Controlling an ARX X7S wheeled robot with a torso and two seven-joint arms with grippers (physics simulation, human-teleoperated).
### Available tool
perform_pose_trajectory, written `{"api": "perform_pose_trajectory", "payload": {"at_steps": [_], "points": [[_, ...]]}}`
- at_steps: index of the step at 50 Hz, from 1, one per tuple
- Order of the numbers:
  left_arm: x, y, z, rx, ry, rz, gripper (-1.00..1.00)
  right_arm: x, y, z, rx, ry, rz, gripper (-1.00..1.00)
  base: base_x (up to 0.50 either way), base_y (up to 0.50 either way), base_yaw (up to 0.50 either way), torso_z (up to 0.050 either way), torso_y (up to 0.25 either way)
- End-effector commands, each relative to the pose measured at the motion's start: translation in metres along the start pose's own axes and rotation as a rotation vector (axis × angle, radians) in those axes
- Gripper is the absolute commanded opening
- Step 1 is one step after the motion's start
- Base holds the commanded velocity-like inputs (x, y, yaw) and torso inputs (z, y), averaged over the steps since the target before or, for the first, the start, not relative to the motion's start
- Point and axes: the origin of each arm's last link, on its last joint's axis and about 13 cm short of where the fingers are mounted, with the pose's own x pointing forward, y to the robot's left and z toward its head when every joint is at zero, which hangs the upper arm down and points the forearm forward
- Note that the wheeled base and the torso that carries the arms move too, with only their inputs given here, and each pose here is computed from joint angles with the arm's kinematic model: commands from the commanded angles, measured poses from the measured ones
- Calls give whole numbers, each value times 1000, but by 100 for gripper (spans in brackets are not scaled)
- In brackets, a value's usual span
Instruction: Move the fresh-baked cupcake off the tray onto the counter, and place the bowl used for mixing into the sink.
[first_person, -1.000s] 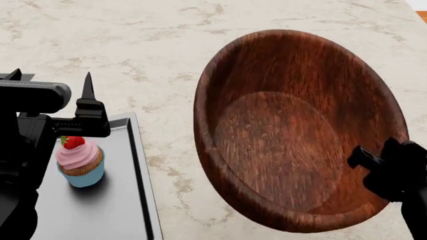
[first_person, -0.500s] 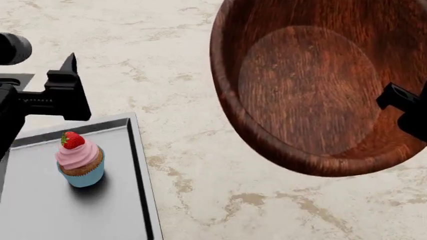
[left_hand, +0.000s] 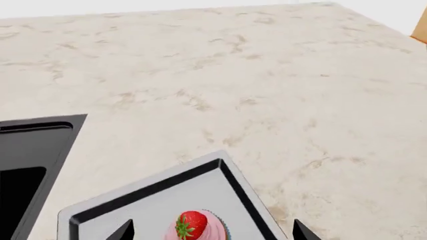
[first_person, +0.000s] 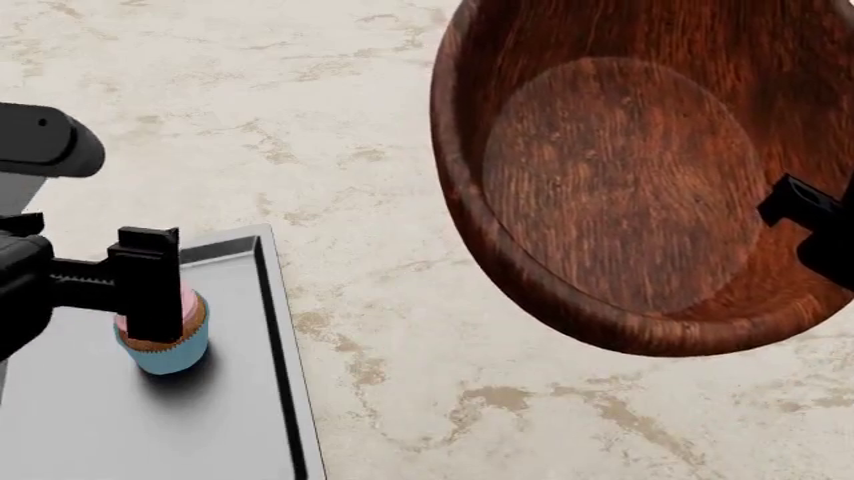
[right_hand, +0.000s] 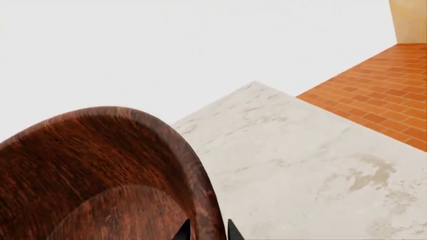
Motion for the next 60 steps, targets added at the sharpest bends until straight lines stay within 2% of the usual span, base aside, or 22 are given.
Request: {"api": "perform_pose_trajectory", "payload": {"at_steps": [1, 7, 14, 23, 27, 28, 42, 53, 60], "points": [[8, 6, -6, -47, 105, -6, 100, -1, -1, 3, 3, -14, 8, -100, 0, 0, 0, 0, 0], [12, 6, -3, -61, 106, -13, 100, -1, -2, 0, 1, -12, 13, -100, 0, 0, 0, 0, 2], [29, 10, -9, -87, 169, -6, 100, 0, -5, -3, 9, -9, 11, -100, 0, 0, 0, 0, 0], [38, 10, -15, -81, 188, 20, 100, 0, -9, -4, 13, -10, 10, -100, 0, 0, 0, 0, 0], [41, 11, -16, -77, 193, 19, 100, 0, -8, -5, 10, -4, 9, -100, 0, 0, 0, 0, 0], [45, 13, -17, -88, 201, 48, 100, 0, -8, -4, 11, -7, 12, -100, 0, 0, 0, 0, 0], [55, 16, -22, -96, 225, 32, 100, -1, -4, -3, 8, -9, 17, -100, 0, 0, 0, 0, 1], [74, 18, -30, -116, 258, 25, 100, 0, -4, -6, 7, -1, 23, -100, 0, 0, 0, 0, 0], [81, 21, -32, -123, 264, 48, 100, 2, -2, -6, 5, 1, 31, -100, 0, 0, 0, 0, 0]]}}
